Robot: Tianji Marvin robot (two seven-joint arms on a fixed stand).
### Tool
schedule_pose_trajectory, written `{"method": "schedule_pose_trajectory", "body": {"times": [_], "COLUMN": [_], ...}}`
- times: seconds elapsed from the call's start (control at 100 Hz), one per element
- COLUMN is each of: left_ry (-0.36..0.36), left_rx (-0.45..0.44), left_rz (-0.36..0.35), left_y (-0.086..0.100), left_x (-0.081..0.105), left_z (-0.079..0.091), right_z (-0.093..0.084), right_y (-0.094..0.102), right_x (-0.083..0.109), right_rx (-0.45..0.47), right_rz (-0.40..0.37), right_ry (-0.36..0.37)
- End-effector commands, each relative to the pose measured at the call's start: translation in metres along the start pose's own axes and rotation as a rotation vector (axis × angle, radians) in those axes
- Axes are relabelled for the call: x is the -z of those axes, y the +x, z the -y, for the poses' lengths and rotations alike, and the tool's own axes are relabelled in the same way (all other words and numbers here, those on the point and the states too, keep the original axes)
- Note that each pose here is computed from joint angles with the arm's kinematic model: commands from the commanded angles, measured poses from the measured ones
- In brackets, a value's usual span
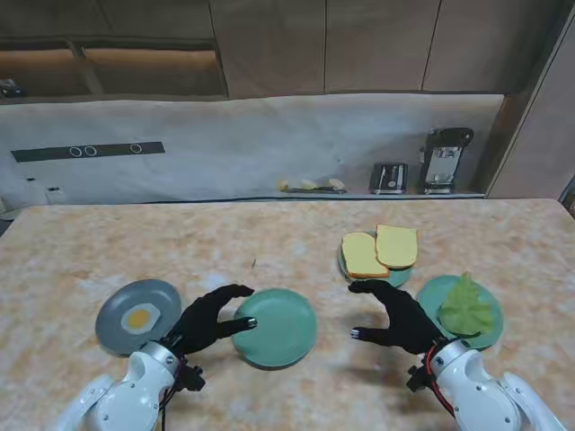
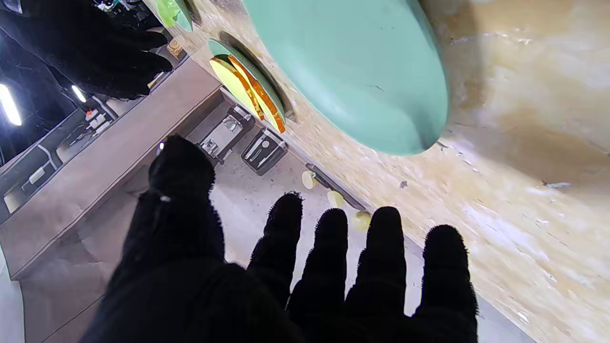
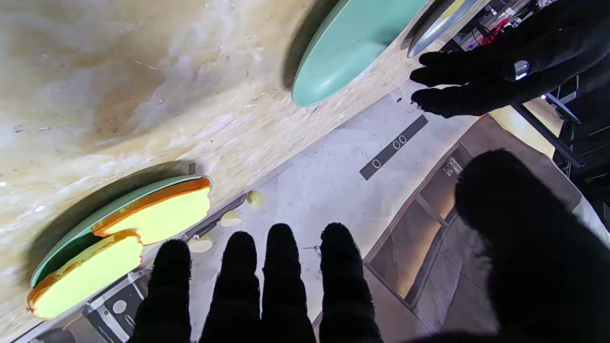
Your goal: Prepare sandwich (Bread, lettuce, and egg)
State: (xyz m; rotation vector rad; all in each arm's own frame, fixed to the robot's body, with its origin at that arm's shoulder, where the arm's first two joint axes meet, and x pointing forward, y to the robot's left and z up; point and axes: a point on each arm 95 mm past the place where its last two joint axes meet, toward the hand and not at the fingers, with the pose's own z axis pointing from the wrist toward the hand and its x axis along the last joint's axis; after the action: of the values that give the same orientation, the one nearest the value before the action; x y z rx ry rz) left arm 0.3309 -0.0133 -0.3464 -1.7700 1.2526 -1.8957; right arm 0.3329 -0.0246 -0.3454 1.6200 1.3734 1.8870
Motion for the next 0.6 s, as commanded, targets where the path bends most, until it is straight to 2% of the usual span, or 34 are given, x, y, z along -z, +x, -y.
{"method": "schedule_pose_trajectory", "body": {"times": [0.0, 0.59], "left_ry": [-0.019, 0.001], "left_rx": [0.001, 0.004], "left_rz": [-0.001, 0.005], "left_y": [-0.0001, 0.0011], "left_x": [-0.0004, -0.0016], "left_z": [-0.0028, -0.0023], "right_z": [0.0058, 0.0029], "right_y": [0.0005, -0.001], "right_x": [0.0004, -0.0017], "right_rx": [-0.011, 0.004], "right_rz": [0.004, 0.003], "right_ry": [0.026, 0.023]}}
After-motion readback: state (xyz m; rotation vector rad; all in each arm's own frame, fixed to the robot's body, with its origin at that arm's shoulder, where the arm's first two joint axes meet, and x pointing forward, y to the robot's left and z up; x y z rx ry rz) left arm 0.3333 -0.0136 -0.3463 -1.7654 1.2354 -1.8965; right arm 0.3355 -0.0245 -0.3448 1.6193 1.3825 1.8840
